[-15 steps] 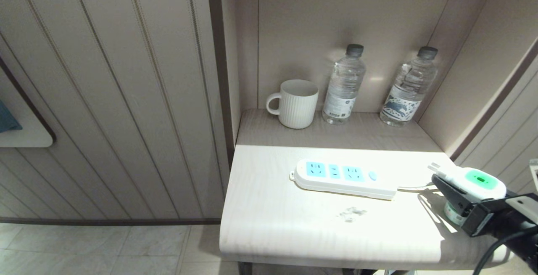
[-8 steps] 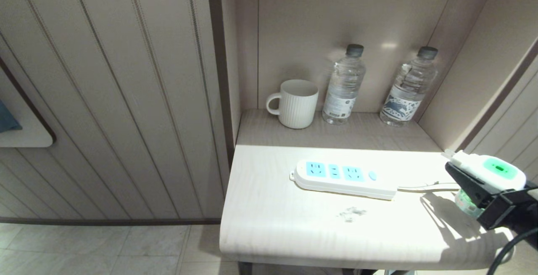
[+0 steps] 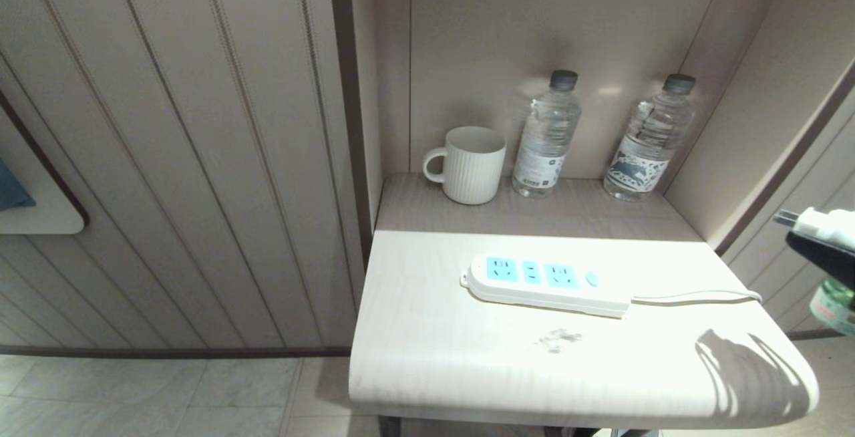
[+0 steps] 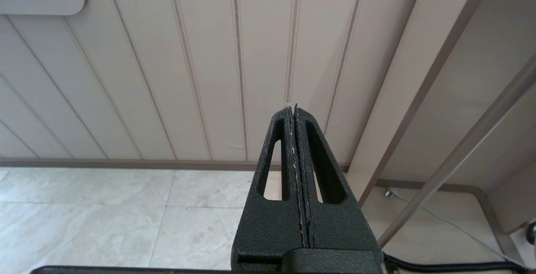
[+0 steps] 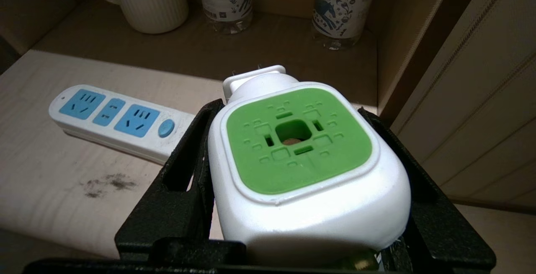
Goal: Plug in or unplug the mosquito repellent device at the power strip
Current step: Insert the plug into the socket
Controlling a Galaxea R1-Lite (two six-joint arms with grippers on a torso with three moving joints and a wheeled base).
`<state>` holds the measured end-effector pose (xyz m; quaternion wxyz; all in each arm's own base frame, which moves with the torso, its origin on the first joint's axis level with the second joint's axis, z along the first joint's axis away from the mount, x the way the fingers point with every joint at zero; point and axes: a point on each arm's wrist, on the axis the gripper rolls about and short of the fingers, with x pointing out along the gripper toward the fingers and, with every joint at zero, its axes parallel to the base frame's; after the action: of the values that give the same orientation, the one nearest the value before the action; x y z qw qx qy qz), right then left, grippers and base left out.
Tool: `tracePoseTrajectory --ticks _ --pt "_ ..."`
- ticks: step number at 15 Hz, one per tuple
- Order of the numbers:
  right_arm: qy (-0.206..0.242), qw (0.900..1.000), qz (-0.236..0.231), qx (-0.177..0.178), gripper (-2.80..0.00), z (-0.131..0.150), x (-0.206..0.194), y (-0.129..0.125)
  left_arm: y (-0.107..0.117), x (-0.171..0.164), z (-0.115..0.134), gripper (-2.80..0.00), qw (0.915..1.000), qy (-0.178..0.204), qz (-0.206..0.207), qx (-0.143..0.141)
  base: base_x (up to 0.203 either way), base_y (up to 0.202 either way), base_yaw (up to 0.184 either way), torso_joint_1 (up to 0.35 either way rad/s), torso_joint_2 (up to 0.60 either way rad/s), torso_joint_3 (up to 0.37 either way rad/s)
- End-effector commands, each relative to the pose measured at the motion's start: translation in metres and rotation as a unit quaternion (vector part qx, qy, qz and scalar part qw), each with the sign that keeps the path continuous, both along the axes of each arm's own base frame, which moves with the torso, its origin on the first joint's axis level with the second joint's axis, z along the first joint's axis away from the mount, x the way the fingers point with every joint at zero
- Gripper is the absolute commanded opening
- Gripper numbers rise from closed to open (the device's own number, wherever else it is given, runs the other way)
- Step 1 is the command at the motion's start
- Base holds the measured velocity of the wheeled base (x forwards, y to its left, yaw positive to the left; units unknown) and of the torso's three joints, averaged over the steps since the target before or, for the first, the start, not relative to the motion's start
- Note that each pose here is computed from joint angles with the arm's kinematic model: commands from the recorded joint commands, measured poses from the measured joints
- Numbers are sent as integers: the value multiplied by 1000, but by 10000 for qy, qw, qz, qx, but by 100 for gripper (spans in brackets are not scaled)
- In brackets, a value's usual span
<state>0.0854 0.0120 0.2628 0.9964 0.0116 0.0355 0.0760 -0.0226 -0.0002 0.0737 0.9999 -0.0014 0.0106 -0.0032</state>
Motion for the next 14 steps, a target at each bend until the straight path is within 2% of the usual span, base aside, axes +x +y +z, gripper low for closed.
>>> tracePoseTrajectory --ticks 1,5,8,11,14 --pt "763 9970 105 -99 -280 18 -22 -2 0 0 0 -280 10000 1 1 -2 0 0 0 0 0 0" --pt "1826 9827 191 -237 -280 32 -10 0 0 0 0 -280 10000 1 -6 -2 0 0 0 0 0 0" --pt "2145 9759 319 -236 -280 43 5 4 0 0 0 -280 10000 1 -3 -2 0 0 0 0 0 0" --pt "2716 9609 453 -300 -280 50 21 8 0 0 0 -280 10000 1 1 -2 0 0 0 0 0 0" --pt "2880 9546 682 -342 -280 61 32 17 0 0 0 -280 10000 1 -2 -2 0 0 0 0 0 0"
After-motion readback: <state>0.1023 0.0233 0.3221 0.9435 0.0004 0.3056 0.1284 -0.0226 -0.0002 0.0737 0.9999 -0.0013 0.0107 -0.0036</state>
